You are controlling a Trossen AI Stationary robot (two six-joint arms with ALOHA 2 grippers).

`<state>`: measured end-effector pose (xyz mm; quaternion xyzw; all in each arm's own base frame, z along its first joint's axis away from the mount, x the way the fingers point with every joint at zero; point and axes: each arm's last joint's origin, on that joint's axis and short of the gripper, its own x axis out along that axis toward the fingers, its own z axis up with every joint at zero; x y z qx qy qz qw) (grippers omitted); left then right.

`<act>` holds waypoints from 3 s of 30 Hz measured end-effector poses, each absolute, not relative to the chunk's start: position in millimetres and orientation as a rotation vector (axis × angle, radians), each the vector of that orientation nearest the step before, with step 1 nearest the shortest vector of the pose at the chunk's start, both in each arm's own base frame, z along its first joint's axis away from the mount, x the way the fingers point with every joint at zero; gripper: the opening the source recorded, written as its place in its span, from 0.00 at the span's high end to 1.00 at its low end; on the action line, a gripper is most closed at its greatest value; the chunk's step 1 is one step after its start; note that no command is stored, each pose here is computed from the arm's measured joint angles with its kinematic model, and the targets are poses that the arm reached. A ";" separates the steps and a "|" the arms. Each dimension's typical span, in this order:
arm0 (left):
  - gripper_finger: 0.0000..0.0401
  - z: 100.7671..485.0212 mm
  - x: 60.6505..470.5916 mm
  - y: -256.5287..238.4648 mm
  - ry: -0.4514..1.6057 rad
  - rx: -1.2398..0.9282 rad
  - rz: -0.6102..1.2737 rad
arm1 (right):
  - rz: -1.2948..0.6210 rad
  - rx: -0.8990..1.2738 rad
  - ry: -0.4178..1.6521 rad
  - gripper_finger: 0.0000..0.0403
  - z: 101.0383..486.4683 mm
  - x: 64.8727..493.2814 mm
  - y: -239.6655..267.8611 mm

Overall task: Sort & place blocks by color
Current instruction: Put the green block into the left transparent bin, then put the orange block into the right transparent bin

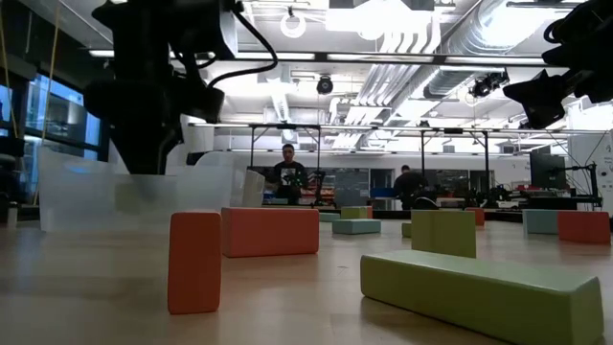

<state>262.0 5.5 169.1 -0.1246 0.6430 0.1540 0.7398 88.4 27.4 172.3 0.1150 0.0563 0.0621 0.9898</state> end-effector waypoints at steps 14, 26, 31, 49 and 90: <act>0.63 168.4 262.1 7.5 1.413 -0.255 0.346 | 0.125 0.231 0.113 0.34 172.3 88.4 27.4; 0.61 178.8 269.5 6.2 1.384 -0.334 0.338 | 0.125 0.231 0.113 0.34 172.2 88.4 27.4; 0.62 201.3 280.3 6.5 1.342 -0.372 0.360 | 0.124 0.231 0.113 0.34 172.3 88.4 27.4; 0.62 293.8 308.6 14.6 1.090 -0.499 0.497 | 0.127 0.252 0.090 0.34 174.7 88.7 27.5; 0.62 354.9 297.1 100.5 0.931 -0.091 0.660 | -0.532 0.512 -0.562 0.34 299.5 57.1 -3.0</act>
